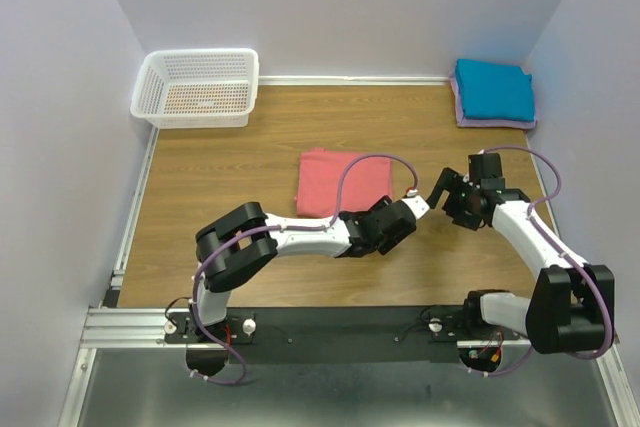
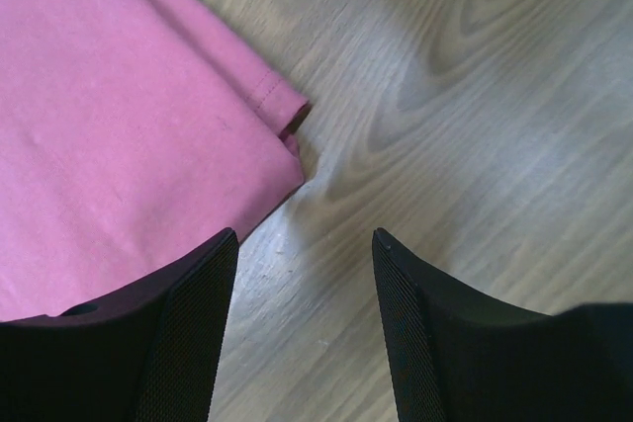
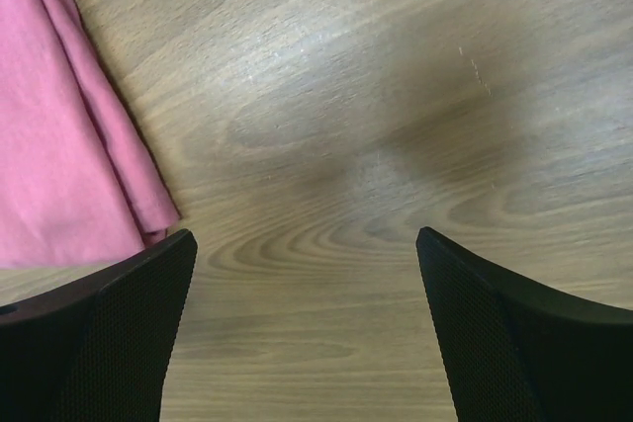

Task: Fold and stack the t-shirts
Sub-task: Neatly place the folded tshirt to the corner

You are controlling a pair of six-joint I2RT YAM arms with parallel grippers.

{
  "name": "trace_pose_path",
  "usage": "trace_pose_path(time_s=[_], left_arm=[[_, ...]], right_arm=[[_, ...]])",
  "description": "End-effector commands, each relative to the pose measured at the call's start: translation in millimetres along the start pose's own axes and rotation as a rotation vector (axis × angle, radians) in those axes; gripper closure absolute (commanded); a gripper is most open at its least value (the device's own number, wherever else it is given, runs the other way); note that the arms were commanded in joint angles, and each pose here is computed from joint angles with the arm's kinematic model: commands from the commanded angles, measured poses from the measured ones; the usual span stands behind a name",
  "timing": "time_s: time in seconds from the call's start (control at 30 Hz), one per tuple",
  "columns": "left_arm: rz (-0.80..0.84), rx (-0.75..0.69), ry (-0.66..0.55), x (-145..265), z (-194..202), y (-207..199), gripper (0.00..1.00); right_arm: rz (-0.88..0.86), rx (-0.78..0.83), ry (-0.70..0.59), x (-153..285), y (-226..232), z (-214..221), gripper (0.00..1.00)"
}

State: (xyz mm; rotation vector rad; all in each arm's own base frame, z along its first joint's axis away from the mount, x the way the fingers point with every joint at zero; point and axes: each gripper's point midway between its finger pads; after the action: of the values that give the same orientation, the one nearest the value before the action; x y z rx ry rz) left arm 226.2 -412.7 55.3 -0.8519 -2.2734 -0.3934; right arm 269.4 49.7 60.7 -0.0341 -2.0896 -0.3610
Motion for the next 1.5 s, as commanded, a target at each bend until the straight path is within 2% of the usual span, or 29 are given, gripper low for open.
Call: trace_pose_path(time_s=[0.0,0.3,0.4,0.43,0.5,0.53,0.6,0.87,1.07,1.3,1.47], left_arm=[[-0.07,-0.017,-0.038,-7,-10,7,0.36],[-0.106,-0.046,-0.016,-30,9,10,0.45],[-0.128,-0.04,-0.001,-39,20,12,0.55],[-0.131,-0.035,0.002,-41,22,13,0.65],[-0.135,-0.037,0.011,-43,28,13,0.74],[-0.137,-0.035,0.013,-44,30,14,0.88],[-0.134,-0.026,0.002,-39,27,14,1.0],[-0.034,0.108,-0.137,-3,-19,11,1.0],[0.008,0.15,-0.156,3,-30,10,1.0],[0.025,0.162,-0.166,6,-35,10,1.0],[0.029,0.176,-0.174,7,-39,9,1.0]], right_arm=[[-0.001,-0.02,0.02,5,-2,11,0.01],[-0.059,-0.013,0.061,4,5,23,0.03],[-0.073,-0.012,0.078,2,7,26,0.03],[-0.094,-0.011,0.08,2,11,26,0.03],[-0.118,-0.016,0.08,-1,15,24,0.03],[-0.152,-0.017,0.087,-1,21,25,0.03],[-0.193,-0.039,0.095,-3,29,23,0.03],[-0.437,-0.148,0.096,-23,75,-1,0.04],[-0.537,-0.195,0.093,-33,97,-25,0.04],[-0.623,-0.251,0.146,-61,117,-24,0.05],[-0.634,-0.215,0.213,-82,142,-4,0.06]])
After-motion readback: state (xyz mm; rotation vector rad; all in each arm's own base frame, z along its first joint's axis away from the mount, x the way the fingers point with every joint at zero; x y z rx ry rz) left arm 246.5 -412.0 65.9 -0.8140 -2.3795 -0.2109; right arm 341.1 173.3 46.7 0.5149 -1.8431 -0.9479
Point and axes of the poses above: each gripper's point midway between its finger pads, its own x axis back along the fingers, its own y axis along the line the jaws close on, z = x × y, and after that the axes turned 12 degrees about x, right-handed
